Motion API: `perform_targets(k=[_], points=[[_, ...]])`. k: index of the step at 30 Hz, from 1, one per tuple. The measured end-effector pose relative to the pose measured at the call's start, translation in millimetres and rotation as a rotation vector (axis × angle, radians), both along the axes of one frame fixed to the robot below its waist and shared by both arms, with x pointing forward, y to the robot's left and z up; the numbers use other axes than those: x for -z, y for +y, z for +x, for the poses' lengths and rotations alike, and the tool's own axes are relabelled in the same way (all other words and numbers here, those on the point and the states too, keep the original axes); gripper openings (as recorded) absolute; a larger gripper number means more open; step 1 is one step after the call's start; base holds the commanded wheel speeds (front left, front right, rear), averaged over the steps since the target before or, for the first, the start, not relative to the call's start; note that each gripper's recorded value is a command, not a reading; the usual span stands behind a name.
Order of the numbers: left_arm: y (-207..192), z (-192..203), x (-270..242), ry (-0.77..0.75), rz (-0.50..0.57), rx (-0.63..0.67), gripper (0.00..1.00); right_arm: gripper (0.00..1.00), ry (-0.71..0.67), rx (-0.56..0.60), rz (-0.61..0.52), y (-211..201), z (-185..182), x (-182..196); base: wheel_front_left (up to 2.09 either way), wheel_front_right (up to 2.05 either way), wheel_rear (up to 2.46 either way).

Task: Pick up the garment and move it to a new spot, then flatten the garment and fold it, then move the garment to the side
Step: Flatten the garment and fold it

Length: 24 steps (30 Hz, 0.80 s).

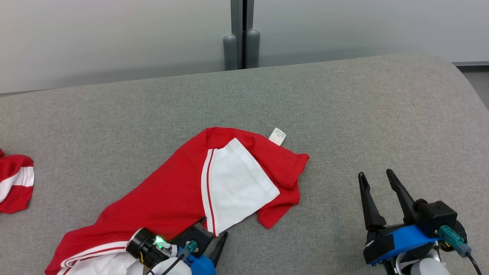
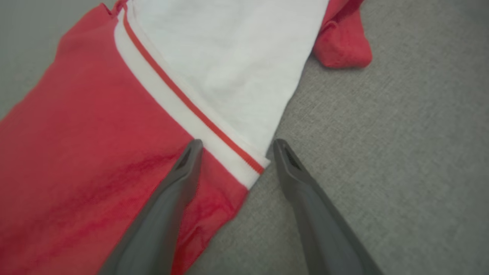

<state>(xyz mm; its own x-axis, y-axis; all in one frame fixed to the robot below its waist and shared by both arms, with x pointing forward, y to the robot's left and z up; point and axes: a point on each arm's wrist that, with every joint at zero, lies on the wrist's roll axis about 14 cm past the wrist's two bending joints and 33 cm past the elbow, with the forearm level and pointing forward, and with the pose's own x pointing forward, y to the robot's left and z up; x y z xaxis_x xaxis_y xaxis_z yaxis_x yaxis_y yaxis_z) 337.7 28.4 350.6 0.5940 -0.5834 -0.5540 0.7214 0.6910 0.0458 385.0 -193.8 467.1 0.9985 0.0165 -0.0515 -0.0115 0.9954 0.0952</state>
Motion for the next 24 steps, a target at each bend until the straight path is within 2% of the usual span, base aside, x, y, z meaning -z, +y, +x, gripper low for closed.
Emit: perform_targets(k=[1, 2, 3, 4, 9, 13, 16, 19, 24], points=[[-0.8, -1.2, 2.7, 0.008, 0.011, 0.010, 0.98, 1.00, 0.000, 0.001, 0.000, -0.1, -0.1, -0.1, 0.00, 0.00, 0.00], [-2.5, -1.8, 3.8, 0.014, 0.009, 0.013, 0.49, 1.00, -0.001, 0.001, 0.000, -0.3, 0.0, -0.4, 0.00, 0.00, 0.00], [-4.6, -1.6, 3.3, 0.011, 0.004, 0.019, 0.05, 1.00, -0.002, 0.001, 0.000, -0.4, 0.0, -0.8, 0.00, 0.00, 0.00], [-7.0, -1.4, 2.6, 0.007, 0.002, 0.026, 0.00, 1.00, -0.003, 0.002, 0.000, -0.5, -0.1, -0.9, 0.00, 0.00, 0.00], [-20.1, 11.7, -22.4, -0.066, -0.099, 0.015, 0.00, 1.00, -0.012, -0.001, 0.000, 0.5, 0.8, -3.7, 0.00, 0.00, 0.00], [-21.6, 51.1, -75.5, -0.221, -0.206, -0.022, 0.00, 1.00, -0.012, -0.014, 0.001, 5.0, 2.2, -3.1, 0.00, 0.00, 0.00], [1.0, 92.9, -122.2, -0.356, -0.261, -0.102, 0.00, 1.00, -0.006, -0.026, 0.000, 8.9, 3.7, -0.9, 0.00, 0.00, 0.00], [31.0, 132.7, -163.5, -0.482, -0.266, -0.175, 0.00, 1.00, 0.003, -0.031, -0.001, 10.3, 5.2, 2.4, 0.00, 0.00, 0.00], [69.7, 184.7, -198.5, -0.571, -0.246, -0.260, 0.00, 1.00, 0.021, -0.012, -0.007, 3.1, 8.5, 8.9, 0.00, 0.00, 0.00]])
